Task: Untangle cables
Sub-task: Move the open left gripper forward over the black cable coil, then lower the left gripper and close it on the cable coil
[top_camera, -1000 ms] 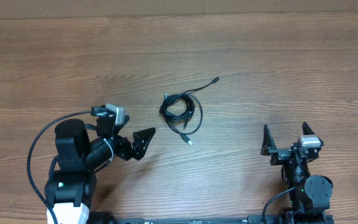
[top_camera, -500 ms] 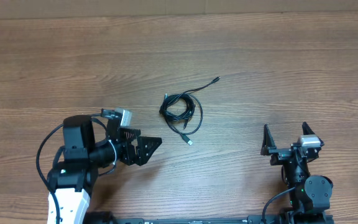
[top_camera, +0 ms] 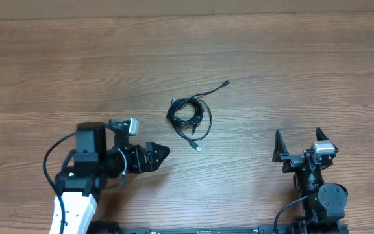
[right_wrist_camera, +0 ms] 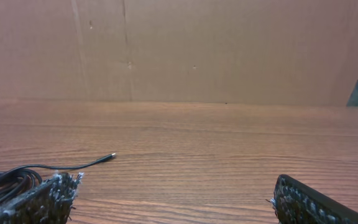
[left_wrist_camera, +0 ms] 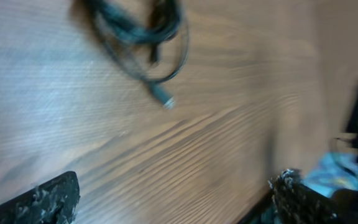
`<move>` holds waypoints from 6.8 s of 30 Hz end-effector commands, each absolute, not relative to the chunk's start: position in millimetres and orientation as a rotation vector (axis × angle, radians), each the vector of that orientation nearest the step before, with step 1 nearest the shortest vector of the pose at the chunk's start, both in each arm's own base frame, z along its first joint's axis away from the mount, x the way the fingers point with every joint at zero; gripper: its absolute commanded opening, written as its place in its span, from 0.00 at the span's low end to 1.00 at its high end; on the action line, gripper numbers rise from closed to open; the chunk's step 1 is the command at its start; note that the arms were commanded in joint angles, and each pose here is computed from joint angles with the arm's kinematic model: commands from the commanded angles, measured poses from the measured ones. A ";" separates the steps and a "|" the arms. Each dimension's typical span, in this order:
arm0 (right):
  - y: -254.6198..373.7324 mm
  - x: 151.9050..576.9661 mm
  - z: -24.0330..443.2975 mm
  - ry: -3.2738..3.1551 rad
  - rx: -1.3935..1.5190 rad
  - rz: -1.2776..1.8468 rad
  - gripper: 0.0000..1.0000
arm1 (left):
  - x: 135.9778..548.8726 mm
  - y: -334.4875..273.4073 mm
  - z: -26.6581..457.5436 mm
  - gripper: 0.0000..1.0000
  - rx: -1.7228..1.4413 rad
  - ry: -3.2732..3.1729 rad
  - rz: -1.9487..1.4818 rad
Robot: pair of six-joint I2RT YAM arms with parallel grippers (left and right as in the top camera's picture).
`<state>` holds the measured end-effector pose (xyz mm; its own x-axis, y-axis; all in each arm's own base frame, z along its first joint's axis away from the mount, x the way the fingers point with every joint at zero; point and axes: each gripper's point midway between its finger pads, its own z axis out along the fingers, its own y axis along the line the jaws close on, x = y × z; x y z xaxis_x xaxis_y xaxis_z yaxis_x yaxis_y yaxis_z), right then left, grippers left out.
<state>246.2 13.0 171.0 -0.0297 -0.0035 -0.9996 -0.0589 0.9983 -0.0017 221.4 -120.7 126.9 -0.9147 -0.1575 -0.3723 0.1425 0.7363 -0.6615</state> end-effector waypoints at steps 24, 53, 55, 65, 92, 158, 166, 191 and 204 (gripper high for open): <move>12.7 246.2 169.9 1.593 -0.057 0.035 1.00 | 235.9 -100.9 145.8 0.90 -0.189 2.796 -0.330; 12.7 246.2 169.9 1.593 -0.057 0.035 1.00 | 249.5 -123.3 127.9 0.95 -0.486 2.835 -0.434; 12.7 246.2 169.9 1.593 -0.057 0.036 1.00 | 253.3 -132.1 126.9 0.91 -0.446 2.827 -0.447; 12.7 246.2 169.8 1.593 -0.057 0.035 1.00 | 284.1 -148.2 97.8 0.86 -0.368 2.791 -0.317; 12.7 246.2 169.8 1.593 -0.057 0.035 1.00 | 334.0 -173.1 14.4 0.04 -0.794 2.755 -0.394; 12.7 246.2 169.9 1.593 -0.057 0.036 1.00 | 281.8 -196.2 79.0 0.84 1.254 2.780 -0.250; 12.7 246.2 169.8 1.593 -0.057 0.036 1.00 | 293.1 -203.8 62.7 0.22 1.273 2.685 -0.259; 12.7 246.2 169.9 1.593 -0.057 0.035 1.00 | 268.6 -209.8 28.3 0.31 1.282 2.689 -0.416; 12.7 246.2 169.8 1.593 -0.057 0.036 1.00 | 254.8 -206.1 6.4 0.27 1.285 2.692 -0.450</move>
<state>246.2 13.1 171.0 -0.0293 -0.0034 -0.9996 -0.0593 0.9982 -0.0017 267.7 -206.2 16.8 -0.6443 0.7218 -0.2525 0.7644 0.6176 -0.1851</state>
